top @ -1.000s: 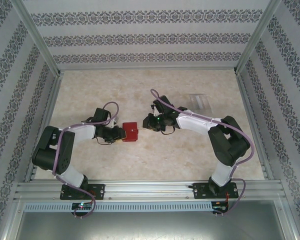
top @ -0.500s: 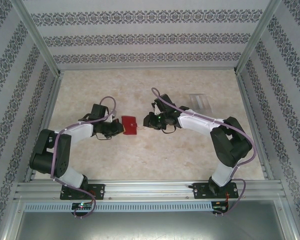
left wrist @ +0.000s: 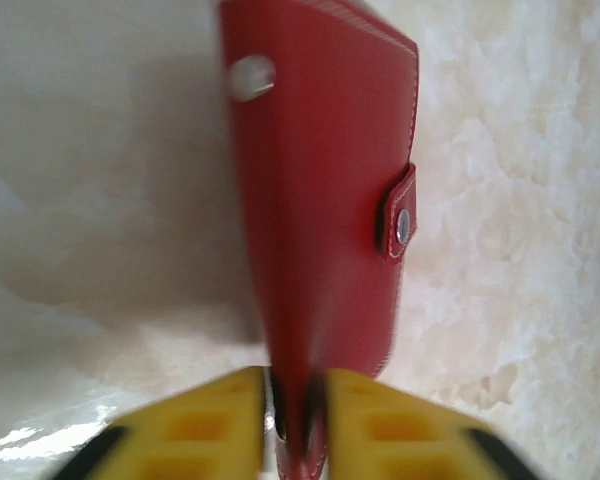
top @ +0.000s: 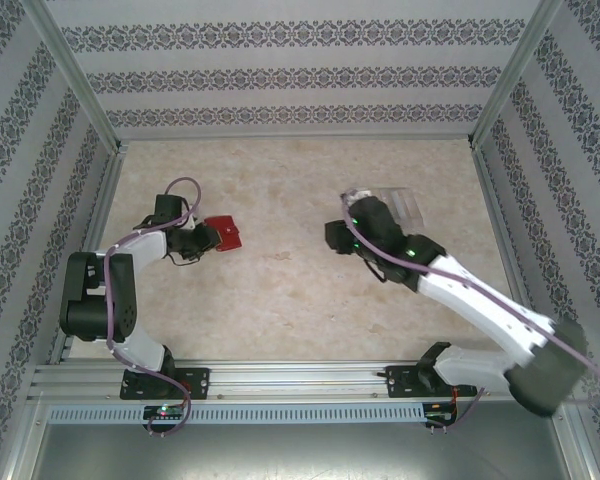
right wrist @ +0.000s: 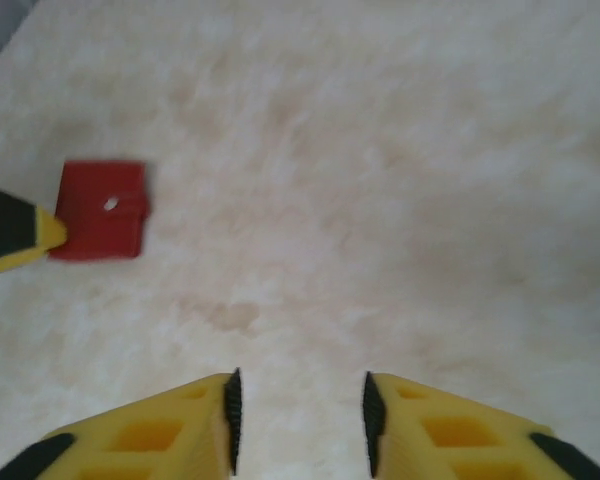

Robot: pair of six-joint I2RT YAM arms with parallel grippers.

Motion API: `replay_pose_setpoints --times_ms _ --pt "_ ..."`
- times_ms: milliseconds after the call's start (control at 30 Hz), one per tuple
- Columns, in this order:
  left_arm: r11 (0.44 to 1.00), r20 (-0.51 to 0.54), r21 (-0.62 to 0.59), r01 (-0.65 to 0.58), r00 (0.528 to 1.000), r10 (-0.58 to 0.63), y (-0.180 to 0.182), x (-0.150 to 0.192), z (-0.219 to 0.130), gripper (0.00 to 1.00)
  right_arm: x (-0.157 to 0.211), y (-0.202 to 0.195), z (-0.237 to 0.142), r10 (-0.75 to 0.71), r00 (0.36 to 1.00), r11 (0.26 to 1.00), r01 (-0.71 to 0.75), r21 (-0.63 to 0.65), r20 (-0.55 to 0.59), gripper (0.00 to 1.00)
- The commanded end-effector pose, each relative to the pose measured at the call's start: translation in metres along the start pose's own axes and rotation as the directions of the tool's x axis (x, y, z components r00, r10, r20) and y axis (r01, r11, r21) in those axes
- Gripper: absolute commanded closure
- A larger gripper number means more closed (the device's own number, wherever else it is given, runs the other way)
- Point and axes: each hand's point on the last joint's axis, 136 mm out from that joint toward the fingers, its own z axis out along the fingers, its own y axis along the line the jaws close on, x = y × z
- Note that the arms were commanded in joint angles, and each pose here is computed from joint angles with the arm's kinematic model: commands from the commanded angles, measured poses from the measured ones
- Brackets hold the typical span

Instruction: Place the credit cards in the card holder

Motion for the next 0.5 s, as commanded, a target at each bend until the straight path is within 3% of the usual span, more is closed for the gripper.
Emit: replay_pose_setpoints --times_ms 0,67,133,167,267,367,467 --pt "0.999 0.041 -0.033 0.029 0.999 -0.028 0.006 -0.011 -0.006 0.33 -0.012 -0.041 -0.02 -0.096 0.987 0.98 0.07 0.187 0.132 0.03" --pt "0.996 0.073 -0.088 0.031 0.997 -0.024 0.01 -0.016 -0.016 0.22 -0.012 -0.051 -0.028 -0.124 0.98 0.972 0.089 0.218 0.154 0.02" --pt "0.983 0.158 -0.181 0.027 0.987 0.002 0.017 -0.027 -0.04 0.21 -0.012 -0.06 -0.039 -0.165 0.974 0.96 0.123 0.251 0.154 0.02" --pt "0.977 0.206 -0.211 0.027 0.978 0.017 0.017 -0.034 -0.053 0.0 -0.012 -0.064 -0.044 -0.181 0.97 0.954 0.133 0.268 0.162 0.02" --pt "0.971 0.37 -0.238 -0.009 0.924 0.099 0.003 -0.048 -0.1 0.0 -0.015 -0.083 -0.065 -0.19 0.954 0.934 0.103 0.343 0.23 0.02" --pt "0.956 0.526 -0.283 -0.078 0.821 0.223 -0.006 -0.049 -0.139 0.0 -0.013 -0.104 -0.08 -0.213 0.926 0.914 0.076 0.397 0.312 0.02" --pt "0.933 0.62 -0.304 -0.191 0.704 0.347 -0.012 -0.038 -0.155 0.0 -0.003 -0.134 -0.087 -0.242 0.892 0.882 0.038 0.47 0.382 0.02"
